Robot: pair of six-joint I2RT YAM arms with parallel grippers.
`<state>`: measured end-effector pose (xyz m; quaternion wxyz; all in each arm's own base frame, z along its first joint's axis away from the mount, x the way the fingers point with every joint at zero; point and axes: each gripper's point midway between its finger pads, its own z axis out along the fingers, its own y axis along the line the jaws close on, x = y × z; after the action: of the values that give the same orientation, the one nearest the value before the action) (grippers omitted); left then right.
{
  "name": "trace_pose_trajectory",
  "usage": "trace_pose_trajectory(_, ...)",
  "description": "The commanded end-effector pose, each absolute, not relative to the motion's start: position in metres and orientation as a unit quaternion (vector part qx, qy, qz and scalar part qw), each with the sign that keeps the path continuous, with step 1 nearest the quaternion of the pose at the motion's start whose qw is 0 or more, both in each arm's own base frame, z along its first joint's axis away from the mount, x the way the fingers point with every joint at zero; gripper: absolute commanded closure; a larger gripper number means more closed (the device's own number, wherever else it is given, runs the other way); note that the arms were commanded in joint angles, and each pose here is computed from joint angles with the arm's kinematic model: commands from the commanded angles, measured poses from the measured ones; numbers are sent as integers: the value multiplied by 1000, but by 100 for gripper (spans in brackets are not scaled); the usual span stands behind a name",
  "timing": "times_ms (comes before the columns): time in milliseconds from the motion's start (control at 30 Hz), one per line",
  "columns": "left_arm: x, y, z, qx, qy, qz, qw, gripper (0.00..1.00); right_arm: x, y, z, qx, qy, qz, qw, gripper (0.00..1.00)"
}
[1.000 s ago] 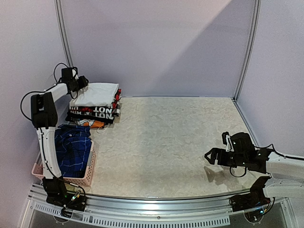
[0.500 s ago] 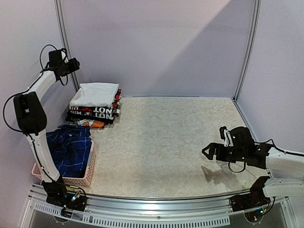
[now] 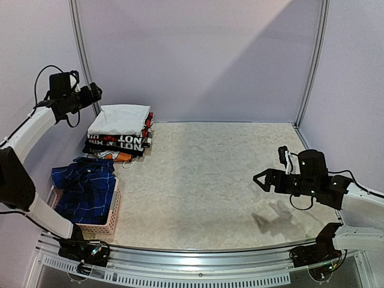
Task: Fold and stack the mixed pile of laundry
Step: Reset both arms
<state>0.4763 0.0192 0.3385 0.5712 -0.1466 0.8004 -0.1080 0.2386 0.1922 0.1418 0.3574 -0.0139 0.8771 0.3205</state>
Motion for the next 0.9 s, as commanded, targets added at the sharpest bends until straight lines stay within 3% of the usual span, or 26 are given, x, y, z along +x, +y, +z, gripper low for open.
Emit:
trace_pose_trajectory(0,434,1,328,-129,822,-88,548,0,239,199,166,-32,857,345,382,1)
trace_pose_trajectory(333,344,-33,292,-95,840,-72,530,0,238,204,177,-42,844,363,393,1)
trace_pose_trajectory(867,265,-86,228,-20,875,-108,471,0,234,217,216,-50,806,425,409,1)
